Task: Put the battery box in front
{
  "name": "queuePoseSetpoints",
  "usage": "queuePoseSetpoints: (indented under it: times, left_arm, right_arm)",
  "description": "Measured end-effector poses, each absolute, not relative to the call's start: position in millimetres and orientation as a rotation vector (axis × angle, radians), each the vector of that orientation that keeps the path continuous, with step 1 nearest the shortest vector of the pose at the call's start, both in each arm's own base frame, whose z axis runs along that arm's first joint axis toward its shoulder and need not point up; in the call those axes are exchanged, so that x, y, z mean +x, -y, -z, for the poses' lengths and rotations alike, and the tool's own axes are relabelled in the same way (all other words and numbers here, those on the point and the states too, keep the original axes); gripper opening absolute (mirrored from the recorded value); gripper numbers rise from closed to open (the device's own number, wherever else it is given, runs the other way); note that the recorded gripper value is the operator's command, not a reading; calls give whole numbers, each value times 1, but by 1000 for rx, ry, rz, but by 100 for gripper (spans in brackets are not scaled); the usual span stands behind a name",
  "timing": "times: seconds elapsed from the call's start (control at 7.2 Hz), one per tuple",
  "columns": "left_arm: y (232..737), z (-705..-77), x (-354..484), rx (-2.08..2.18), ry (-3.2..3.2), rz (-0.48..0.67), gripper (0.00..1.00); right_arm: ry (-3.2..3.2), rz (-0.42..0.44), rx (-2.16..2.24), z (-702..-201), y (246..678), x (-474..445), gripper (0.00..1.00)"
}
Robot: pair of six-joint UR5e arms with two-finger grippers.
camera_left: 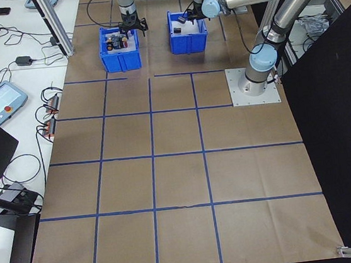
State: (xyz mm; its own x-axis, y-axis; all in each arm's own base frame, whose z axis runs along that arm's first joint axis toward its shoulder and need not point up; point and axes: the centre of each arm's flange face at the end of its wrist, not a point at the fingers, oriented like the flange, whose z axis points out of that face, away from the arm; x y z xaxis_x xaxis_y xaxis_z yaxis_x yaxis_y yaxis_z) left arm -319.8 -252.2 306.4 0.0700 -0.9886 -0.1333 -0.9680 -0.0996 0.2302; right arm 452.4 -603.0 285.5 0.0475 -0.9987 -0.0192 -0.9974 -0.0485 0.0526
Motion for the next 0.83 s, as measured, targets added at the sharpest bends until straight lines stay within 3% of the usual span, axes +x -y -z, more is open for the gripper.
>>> queuePoseSetpoints:
  times: [0.14,0.28,0.42,0.56,0.83]
  left_arm:
    - [246,-297,-335,2236,2057,395,99]
    - [240,-286,-348,2227,2076,397,99]
    - [235,-277,-357,2220,2103,401,99]
    - [232,-272,-362,2212,2125,403,99]
    - [230,-265,-366,2216,2142,403,99]
  right_arm:
    - [2146,36,2245,-276,600,451,76]
    - [2143,14,2240,-272,598,449,44]
    - [2138,9,2236,-270,597,449,22]
    - [2126,12,2227,-271,597,447,12]
    - [2103,4,2212,-279,601,445,4]
